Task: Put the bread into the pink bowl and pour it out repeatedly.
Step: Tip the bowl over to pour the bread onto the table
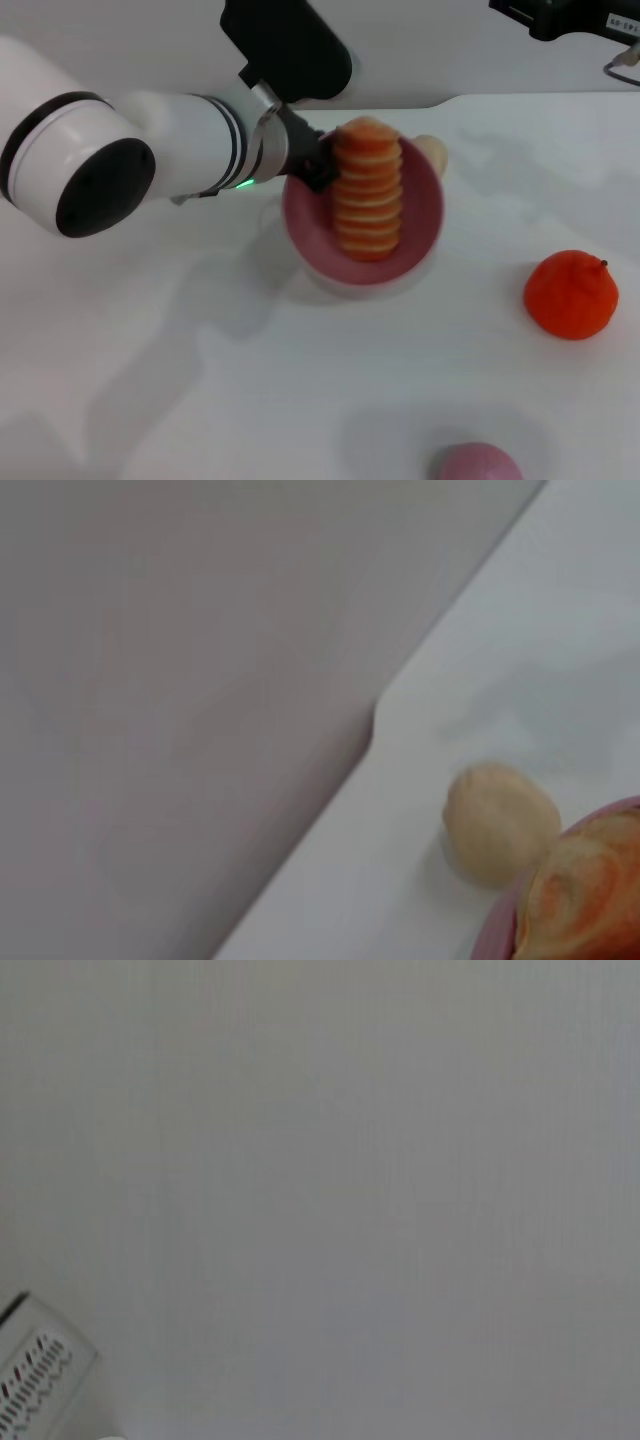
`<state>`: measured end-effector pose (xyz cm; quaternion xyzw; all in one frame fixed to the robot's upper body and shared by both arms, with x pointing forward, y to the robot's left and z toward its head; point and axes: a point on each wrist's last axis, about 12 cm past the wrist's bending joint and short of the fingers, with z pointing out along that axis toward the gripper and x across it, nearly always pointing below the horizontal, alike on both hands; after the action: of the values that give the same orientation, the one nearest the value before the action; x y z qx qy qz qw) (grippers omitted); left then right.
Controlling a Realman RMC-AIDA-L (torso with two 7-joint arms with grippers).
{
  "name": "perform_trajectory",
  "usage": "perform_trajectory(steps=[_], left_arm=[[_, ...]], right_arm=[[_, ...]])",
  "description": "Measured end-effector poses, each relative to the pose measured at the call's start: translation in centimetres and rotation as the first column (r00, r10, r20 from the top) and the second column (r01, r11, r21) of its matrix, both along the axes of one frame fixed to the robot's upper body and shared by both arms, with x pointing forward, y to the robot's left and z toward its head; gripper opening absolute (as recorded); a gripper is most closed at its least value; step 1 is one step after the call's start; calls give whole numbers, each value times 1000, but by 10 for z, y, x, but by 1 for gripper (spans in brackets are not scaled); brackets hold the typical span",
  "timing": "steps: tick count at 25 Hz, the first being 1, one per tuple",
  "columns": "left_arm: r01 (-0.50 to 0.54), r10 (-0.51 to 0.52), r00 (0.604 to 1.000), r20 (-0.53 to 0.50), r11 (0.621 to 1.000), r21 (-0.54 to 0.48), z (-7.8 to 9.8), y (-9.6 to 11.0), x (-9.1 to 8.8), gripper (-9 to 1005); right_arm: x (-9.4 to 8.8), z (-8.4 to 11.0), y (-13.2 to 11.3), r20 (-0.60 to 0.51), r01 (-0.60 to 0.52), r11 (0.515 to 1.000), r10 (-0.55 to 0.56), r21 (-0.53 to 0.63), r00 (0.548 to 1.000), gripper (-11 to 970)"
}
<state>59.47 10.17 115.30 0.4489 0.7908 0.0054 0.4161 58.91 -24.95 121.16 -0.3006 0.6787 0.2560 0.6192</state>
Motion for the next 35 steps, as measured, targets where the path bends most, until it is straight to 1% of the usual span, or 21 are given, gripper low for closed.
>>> perform_trajectory(steps=[5, 11, 13, 17, 21, 25, 29, 31, 35], left_arm=[[22, -19, 998, 57, 999, -47, 5, -7, -2, 45], [27, -10, 992, 129, 991, -132, 7, -5, -3, 45], [25, -3, 989, 146, 988, -153, 6, -3, -3, 46], [21, 7, 987, 161, 985, -172, 3, 1, -3, 46], [25, 7, 985, 171, 983, -180, 0, 1, -3, 45], [26, 12, 982, 191, 981, -194, -5, 3, -1, 45], [33, 12, 978, 210, 978, -208, -10, 4, -1, 45], [42, 7, 975, 224, 976, -214, -13, 5, -1, 45], [62, -7, 967, 255, 976, -211, -21, 7, -4, 45]], right_arm=[[0, -2, -1, -5, 1, 1000, -1, 0, 1000, 399], [0, 0, -4, 8, 15, 1000, -15, 7, 1000, 405], [0, 4, -6, 43, 16, 1000, -16, 21, 999, 407], [-4, 12, -10, 160, 13, 999, -21, 50, 987, 411], [-6, 16, -15, 273, 29, 999, -37, 34, 961, 415], [-7, 15, -21, 403, 62, 997, -74, 42, 912, 419], [-10, 15, -28, 498, 107, 993, -121, 58, 858, 422], [-12, 12, -31, 521, 121, 990, -140, 70, 842, 424], [-16, 10, -37, 532, 126, 988, -154, 89, 833, 428]])
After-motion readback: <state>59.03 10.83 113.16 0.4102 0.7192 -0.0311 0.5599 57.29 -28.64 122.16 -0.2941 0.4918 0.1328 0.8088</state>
